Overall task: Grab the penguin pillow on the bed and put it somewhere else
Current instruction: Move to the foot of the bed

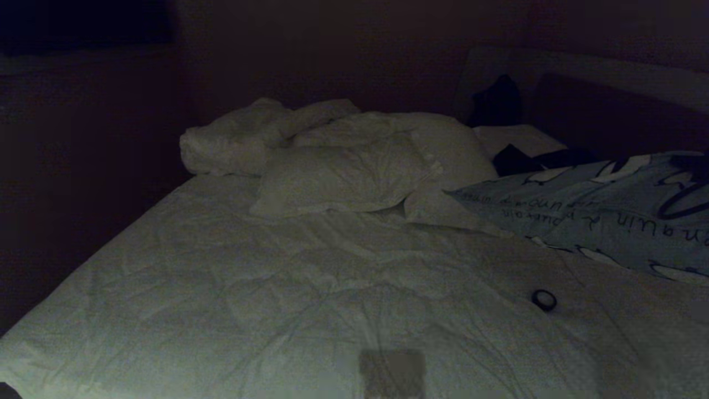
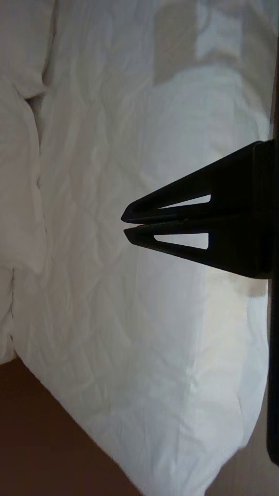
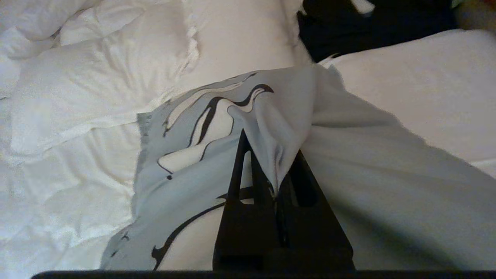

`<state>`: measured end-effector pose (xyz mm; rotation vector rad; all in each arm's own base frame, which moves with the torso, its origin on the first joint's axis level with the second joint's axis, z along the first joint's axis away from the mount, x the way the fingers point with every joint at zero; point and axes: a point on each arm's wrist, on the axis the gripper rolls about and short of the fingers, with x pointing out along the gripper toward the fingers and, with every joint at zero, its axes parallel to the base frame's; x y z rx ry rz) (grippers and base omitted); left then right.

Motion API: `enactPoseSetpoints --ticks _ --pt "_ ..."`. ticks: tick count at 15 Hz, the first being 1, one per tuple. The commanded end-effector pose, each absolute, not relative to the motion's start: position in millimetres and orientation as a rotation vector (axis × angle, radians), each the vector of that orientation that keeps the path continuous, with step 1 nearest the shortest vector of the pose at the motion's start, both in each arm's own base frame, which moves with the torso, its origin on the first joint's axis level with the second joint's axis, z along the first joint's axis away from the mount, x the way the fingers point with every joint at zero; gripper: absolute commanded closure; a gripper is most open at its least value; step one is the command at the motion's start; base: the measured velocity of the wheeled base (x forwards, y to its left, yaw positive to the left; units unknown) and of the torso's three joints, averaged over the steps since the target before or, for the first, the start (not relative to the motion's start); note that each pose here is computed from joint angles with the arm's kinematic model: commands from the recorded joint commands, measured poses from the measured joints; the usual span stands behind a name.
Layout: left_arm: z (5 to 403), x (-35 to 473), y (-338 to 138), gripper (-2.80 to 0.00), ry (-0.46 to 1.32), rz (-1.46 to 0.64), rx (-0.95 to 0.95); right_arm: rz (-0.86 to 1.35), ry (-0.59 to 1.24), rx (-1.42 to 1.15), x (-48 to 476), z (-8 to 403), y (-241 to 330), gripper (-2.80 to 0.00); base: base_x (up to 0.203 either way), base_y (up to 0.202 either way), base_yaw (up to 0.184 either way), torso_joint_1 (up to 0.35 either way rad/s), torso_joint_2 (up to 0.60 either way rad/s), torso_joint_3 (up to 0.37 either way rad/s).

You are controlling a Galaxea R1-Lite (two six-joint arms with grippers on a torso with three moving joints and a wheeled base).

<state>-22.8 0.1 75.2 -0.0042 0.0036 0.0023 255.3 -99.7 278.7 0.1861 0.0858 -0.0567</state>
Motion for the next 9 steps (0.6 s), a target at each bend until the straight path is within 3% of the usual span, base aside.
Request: enactPoseSetpoints --ticks 1,9 --pt "74.7 -22.7 0.1 0.00 0.005 0.003 -0.005 -0.054 0.085 0.187 255.4 278.5 -99.7 0.00 0.000 0.201 -0.004 -0.002 0.00 -0.007" --pt "74.7 -22.7 0.1 0.00 0.005 0.003 -0.005 -0.053 0.089 0.184 254.5 276.8 -99.2 0.00 0.000 0.195 0.000 0.002 0.00 0.003"
